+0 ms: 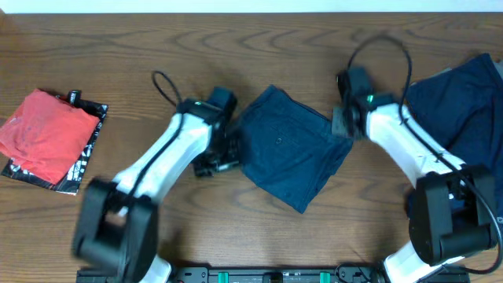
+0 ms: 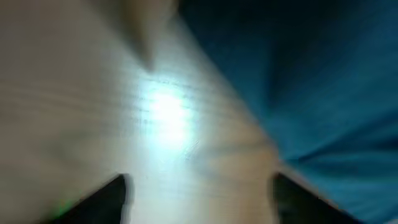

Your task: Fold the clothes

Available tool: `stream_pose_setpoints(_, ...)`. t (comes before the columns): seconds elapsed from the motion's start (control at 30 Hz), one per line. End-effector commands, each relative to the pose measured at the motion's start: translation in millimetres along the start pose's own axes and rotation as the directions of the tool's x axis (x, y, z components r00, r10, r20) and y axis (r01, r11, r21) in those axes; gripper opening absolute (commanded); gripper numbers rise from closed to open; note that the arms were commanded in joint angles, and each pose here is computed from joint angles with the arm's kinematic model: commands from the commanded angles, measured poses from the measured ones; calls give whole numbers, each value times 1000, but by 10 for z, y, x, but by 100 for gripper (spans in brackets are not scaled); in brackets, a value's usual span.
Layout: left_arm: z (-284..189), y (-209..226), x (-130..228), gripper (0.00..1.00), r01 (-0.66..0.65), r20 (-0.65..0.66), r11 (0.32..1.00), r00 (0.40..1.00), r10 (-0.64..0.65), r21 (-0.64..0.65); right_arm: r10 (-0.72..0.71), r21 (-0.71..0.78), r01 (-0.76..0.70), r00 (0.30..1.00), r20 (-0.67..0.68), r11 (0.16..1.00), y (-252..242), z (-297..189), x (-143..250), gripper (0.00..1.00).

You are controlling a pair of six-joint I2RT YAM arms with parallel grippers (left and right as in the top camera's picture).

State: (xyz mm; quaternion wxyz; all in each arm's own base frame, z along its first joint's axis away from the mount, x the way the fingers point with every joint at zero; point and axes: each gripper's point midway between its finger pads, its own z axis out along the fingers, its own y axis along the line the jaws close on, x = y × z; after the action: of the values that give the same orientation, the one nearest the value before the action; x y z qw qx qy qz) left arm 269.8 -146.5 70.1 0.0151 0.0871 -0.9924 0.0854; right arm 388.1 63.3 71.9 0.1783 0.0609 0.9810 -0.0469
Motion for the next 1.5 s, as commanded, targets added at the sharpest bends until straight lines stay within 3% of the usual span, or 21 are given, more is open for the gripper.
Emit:
stream_pose_setpoints(0.0,-271,-107,-384,88,-194,220,981,957,188,9,-44,-82,47,998,44,996,211,-331,-196,33)
stream_pose_setpoints(0.07,-350,-292,-505,94,-344,285,937,906,312,67,-61,-127,62,998,17,990,314,-433,-129,33)
stream_pose_setpoints(0.2,-346,-311,-790,96,-382,349,917,880,322,117,-104,-191,90,993,-64,977,449,-564,135,34)
stream_pose_setpoints(0.37,-228,-475,-1007,100,-534,404,812,814,418,236,-136,-178,108,979,-154,978,456,-613,401,35)
stream_pose_setpoints(0.57,40,-522,-1214,98,-544,411,790,813,412,284,-163,-179,131,971,-177,975,526,-645,509,35)
stream_pose_setpoints(0.73,293,-628,-1133,98,-537,360,745,837,412,396,-168,-179,136,968,-184,975,549,-656,543,35)
stream_pose_setpoints(0.97,706,-524,-990,98,-451,223,781,893,392,433,-164,-167,131,965,-206,977,517,-662,590,35)
stream_pose_setpoints(1.1,755,-562,-811,71,-412,150,762,907,393,499,-164,-162,131,964,-210,978,501,-662,599,35)
stream_pose_setpoints(1.13,742,-574,-772,61,-403,137,756,910,392,516,-162,-155,131,965,-208,979,487,-658,590,35)
stream_pose_setpoints(1.2,714,-588,-701,31,-383,110,748,915,389,542,-161,-137,135,966,-201,981,457,-651,575,35)
stream_pose_setpoints(1.23,711,-585,-671,23,-373,96,748,917,387,548,-161,-133,136,966,-200,982,450,-650,572,35)
stream_pose_setpoints(1.33,703,-554,-530,7,-324,25,757,926,378,567,-161,-128,137,967,-198,982,441,-647,566,36)
stream_pose_setpoints(1.47,693,-437,-253,6,-227,-124,797,928,351,559,-159,-120,137,968,-196,983,424,-644,558,36)
